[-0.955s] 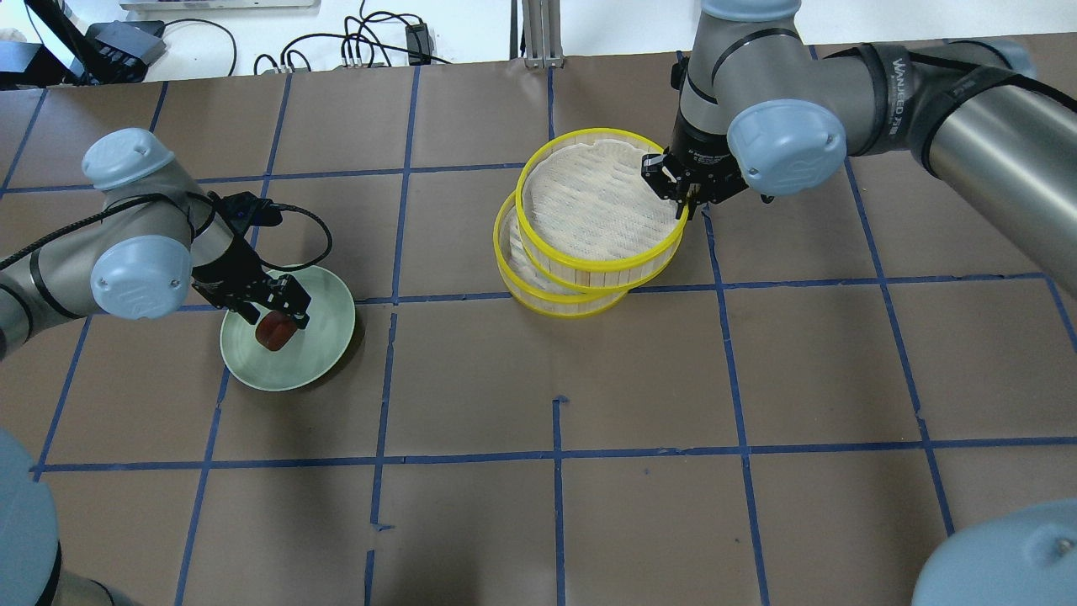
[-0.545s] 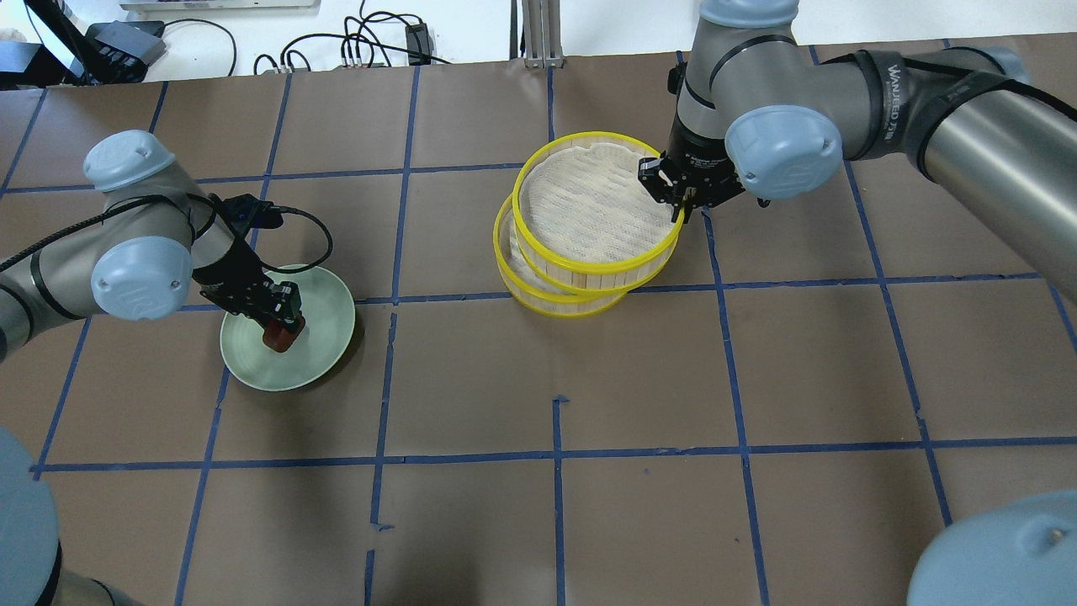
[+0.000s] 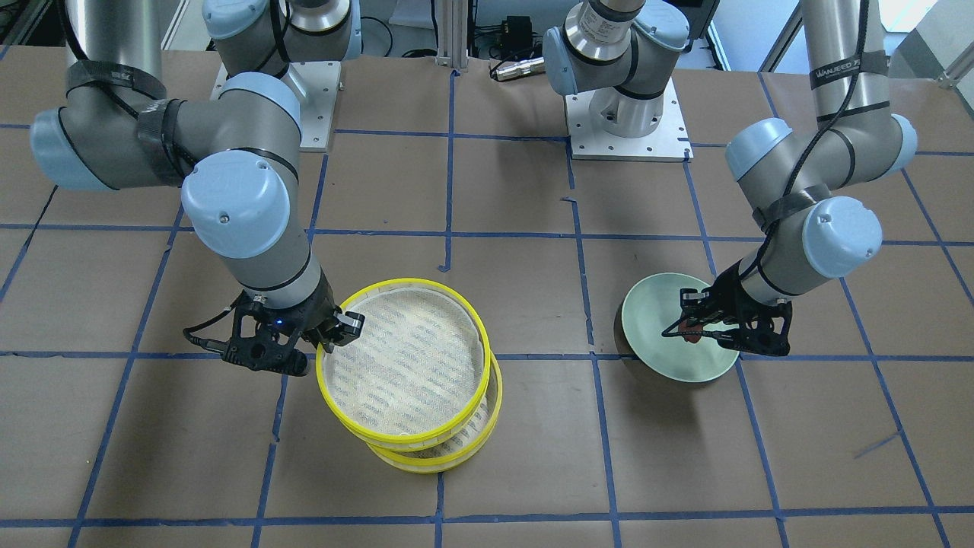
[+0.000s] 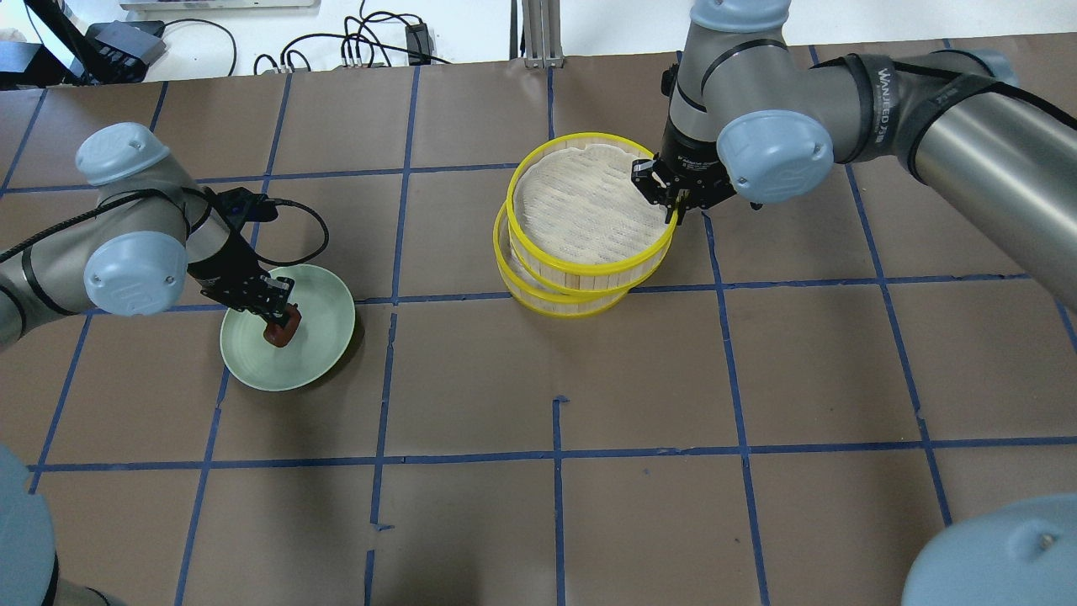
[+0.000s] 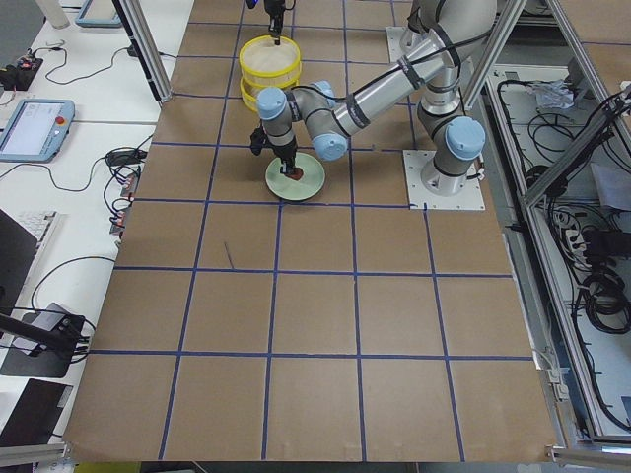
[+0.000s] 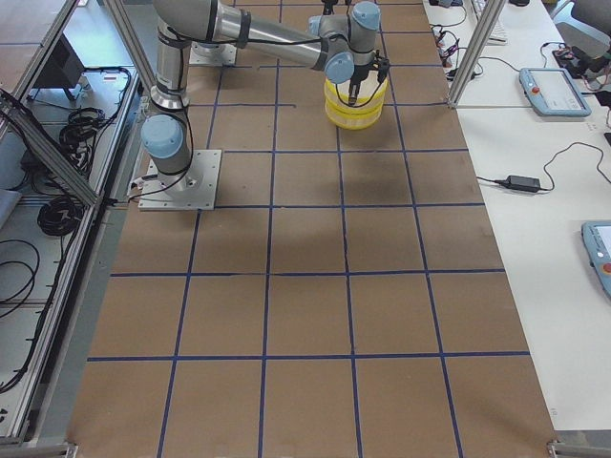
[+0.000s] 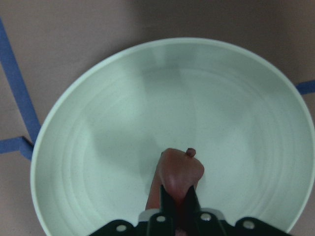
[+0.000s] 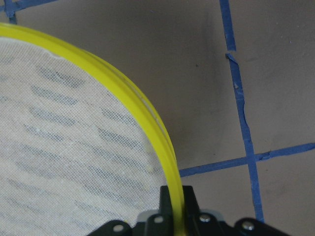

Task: Place buns in different layers of steamer
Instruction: 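Lift brown bun with left gripper while right gripper releases tier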

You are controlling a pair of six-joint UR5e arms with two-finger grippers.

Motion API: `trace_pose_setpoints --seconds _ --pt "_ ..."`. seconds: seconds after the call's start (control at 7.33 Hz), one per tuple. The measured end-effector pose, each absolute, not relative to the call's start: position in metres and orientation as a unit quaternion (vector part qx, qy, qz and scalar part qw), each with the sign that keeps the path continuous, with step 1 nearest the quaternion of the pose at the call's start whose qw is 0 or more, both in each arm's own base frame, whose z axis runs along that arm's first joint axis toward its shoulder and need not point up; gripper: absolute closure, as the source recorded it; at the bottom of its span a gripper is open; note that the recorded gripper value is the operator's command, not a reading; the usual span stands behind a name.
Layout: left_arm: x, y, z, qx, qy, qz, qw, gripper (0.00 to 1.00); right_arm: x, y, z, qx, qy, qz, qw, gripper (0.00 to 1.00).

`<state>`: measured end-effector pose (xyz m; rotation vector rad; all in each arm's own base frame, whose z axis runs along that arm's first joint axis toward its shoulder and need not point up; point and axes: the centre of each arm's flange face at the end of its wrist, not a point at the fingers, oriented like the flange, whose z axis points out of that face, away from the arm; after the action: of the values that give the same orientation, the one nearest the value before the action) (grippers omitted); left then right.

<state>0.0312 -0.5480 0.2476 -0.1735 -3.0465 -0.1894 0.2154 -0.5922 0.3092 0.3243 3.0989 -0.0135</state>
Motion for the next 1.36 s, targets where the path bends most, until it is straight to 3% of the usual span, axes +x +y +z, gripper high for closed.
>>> trace_pose_setpoints --seconds 0.41,0.82,1.36 --pt "0.009 -0.574 0.307 -0.029 -0.996 -0.066 0.050 0.93 0.223 -0.596 0.296 0.113 0.994 -0.011 0.005 0.86" --pt "-0.066 -0.586 0.320 0.018 -0.996 -0.048 0.067 0.93 0.236 -0.593 0.292 0.110 0.994 -0.010 0.002 0.85" --pt "-0.087 -0.588 0.321 0.027 -0.995 -0.046 0.080 0.93 0.242 -0.594 0.286 0.112 0.994 -0.014 0.001 0.84"
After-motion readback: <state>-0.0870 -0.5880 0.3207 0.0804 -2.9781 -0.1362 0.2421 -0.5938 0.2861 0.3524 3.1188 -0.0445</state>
